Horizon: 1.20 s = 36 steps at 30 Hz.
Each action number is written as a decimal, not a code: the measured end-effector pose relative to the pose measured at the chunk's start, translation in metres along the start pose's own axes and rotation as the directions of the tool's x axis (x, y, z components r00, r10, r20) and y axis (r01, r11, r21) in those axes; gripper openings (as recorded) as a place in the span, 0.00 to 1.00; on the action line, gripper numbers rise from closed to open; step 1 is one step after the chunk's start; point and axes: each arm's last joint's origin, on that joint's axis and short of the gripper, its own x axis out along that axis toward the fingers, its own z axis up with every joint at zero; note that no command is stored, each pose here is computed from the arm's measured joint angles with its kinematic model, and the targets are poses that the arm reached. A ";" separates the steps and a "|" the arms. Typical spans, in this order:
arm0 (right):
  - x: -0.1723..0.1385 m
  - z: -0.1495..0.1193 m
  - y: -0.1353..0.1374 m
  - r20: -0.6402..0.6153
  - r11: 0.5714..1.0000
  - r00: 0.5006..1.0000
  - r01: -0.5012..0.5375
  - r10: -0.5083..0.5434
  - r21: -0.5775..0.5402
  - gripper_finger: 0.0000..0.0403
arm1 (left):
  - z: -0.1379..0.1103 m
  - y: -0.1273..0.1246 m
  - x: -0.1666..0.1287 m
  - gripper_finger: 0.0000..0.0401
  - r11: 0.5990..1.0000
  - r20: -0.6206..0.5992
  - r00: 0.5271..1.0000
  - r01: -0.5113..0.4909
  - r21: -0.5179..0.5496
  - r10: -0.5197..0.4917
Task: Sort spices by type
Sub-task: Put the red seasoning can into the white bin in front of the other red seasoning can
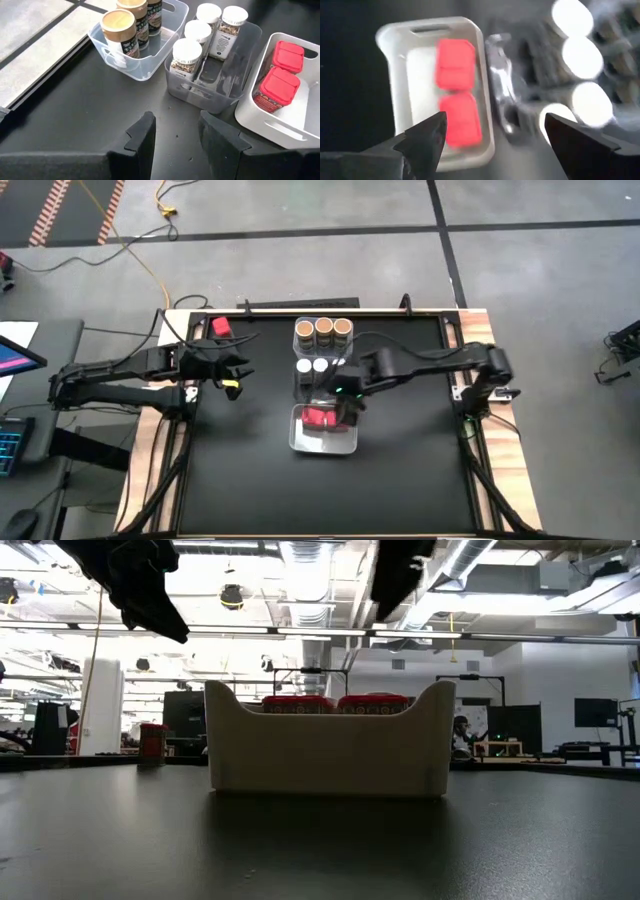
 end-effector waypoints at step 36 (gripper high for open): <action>-0.008 -0.161 -0.031 0.364 0.877 0.927 -0.097 -0.092 0.470 0.90 | 0.057 0.052 0.029 0.35 0.935 -0.248 0.942 -0.282 -0.213 0.228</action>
